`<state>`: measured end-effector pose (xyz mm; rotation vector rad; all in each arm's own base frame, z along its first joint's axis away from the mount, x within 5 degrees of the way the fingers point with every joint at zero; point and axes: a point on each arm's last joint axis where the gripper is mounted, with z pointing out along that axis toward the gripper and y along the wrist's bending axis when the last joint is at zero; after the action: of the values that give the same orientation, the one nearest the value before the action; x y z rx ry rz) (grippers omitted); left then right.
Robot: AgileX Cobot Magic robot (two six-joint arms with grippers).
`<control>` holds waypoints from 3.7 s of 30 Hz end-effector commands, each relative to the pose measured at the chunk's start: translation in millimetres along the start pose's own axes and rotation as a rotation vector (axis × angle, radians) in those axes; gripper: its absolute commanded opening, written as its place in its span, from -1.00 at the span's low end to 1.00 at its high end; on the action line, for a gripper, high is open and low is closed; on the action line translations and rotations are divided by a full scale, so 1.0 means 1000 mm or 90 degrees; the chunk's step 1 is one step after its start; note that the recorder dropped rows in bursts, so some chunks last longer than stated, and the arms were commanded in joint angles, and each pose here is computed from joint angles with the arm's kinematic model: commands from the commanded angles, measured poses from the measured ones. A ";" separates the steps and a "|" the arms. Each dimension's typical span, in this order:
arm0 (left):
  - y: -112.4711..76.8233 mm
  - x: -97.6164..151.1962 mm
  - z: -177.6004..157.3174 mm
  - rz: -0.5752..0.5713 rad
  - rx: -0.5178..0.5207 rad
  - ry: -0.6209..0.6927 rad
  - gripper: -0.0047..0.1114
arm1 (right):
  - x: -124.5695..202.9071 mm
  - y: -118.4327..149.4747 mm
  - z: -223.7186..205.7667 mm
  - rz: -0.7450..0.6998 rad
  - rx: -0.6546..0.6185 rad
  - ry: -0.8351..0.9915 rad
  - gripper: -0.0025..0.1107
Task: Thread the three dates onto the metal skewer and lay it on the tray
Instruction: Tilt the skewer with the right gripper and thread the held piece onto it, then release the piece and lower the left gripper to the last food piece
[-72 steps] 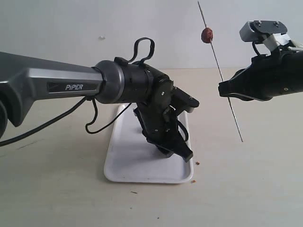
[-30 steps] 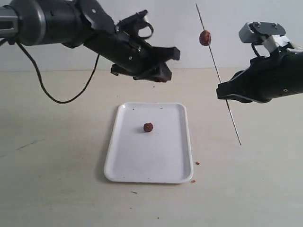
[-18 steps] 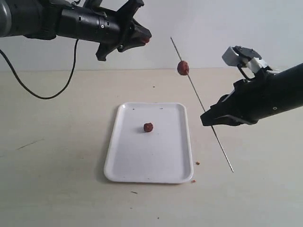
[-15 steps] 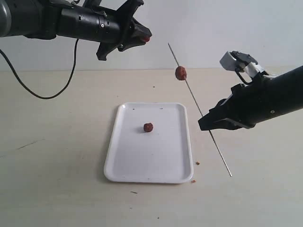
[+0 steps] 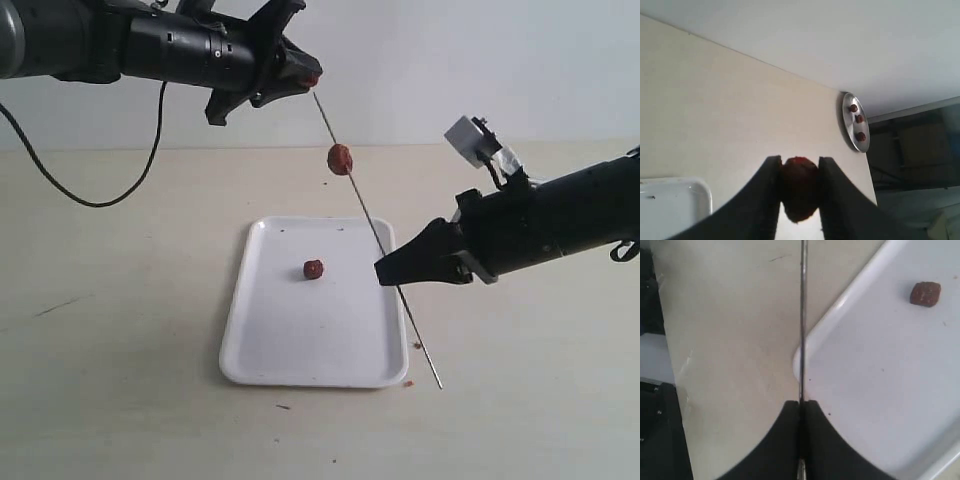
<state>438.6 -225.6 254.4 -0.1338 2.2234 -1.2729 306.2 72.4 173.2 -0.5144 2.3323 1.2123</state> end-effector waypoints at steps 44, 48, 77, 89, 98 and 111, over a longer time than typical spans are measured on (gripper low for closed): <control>-0.027 0.042 0.017 0.139 0.062 0.117 -0.47 | -0.024 -0.010 -0.002 0.026 0.061 -0.130 -0.96; -0.035 0.052 0.022 0.157 0.068 0.126 -0.47 | -0.027 -0.010 -0.003 0.028 0.059 -0.147 -0.96; -0.028 0.053 0.021 0.222 0.037 0.142 0.31 | -0.029 -0.015 -0.004 0.009 0.100 -0.164 -0.96; 0.001 0.063 0.012 0.460 -0.090 0.301 0.31 | -0.024 -0.028 -0.013 0.001 0.235 -0.121 -0.96; 0.007 0.120 0.043 0.739 -0.349 0.404 0.31 | -0.022 -0.014 -0.029 -0.026 0.293 -0.063 -0.96; 0.035 0.149 0.076 0.760 -0.377 0.405 0.26 | -0.022 -0.014 -0.029 -0.028 0.293 -0.063 -0.96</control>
<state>361.6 -312.2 137.2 1.3375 2.3716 0.0640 324.3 43.6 186.2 -0.3290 2.4089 0.6352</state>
